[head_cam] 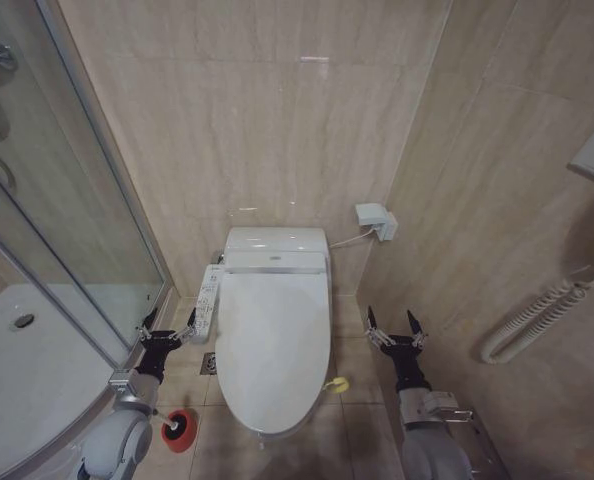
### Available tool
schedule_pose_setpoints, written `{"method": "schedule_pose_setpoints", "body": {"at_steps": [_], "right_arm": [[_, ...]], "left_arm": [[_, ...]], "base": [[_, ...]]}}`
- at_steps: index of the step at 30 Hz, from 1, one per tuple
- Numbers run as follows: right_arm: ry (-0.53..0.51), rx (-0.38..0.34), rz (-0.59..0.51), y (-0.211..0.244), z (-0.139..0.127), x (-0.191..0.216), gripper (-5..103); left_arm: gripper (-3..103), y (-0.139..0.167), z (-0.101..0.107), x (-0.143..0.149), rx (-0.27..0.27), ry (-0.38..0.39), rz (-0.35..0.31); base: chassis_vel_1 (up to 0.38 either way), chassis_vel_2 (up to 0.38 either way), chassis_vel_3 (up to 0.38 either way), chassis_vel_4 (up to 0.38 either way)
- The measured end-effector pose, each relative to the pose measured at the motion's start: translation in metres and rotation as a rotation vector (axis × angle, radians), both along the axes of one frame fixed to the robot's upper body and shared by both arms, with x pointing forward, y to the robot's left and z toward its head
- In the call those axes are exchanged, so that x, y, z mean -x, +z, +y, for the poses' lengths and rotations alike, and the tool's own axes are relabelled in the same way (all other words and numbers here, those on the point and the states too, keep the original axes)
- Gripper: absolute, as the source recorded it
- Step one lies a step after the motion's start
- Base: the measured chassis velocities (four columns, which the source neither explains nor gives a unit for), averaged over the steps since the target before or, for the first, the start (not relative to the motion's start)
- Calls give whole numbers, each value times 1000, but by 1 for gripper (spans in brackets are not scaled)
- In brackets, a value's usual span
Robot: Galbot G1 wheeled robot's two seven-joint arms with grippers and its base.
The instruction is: Open the toilet lid, clean the toilet bowl with a toilet brush, close the toilet lid, and flush.
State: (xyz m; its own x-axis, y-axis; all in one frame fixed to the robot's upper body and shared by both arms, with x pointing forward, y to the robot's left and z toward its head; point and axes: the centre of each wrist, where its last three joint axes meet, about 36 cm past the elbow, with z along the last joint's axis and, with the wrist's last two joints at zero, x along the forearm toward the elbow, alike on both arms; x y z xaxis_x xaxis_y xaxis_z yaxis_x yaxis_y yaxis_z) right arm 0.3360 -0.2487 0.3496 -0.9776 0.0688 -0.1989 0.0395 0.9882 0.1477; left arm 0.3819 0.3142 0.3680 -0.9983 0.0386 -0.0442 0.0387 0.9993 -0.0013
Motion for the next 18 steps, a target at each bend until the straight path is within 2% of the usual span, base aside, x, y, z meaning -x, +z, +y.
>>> {"method": "schedule_pose_setpoints", "body": {"at_steps": [10,18], "right_arm": [[0,0,1,0,0,0,100],[0,0,0,0,0,0,100]], "left_arm": [[100,0,0,0,0,0,1],[100,0,0,0,0,0,0]], "base": [[139,-7,-117,13],[-25,12,28,-26]]}}
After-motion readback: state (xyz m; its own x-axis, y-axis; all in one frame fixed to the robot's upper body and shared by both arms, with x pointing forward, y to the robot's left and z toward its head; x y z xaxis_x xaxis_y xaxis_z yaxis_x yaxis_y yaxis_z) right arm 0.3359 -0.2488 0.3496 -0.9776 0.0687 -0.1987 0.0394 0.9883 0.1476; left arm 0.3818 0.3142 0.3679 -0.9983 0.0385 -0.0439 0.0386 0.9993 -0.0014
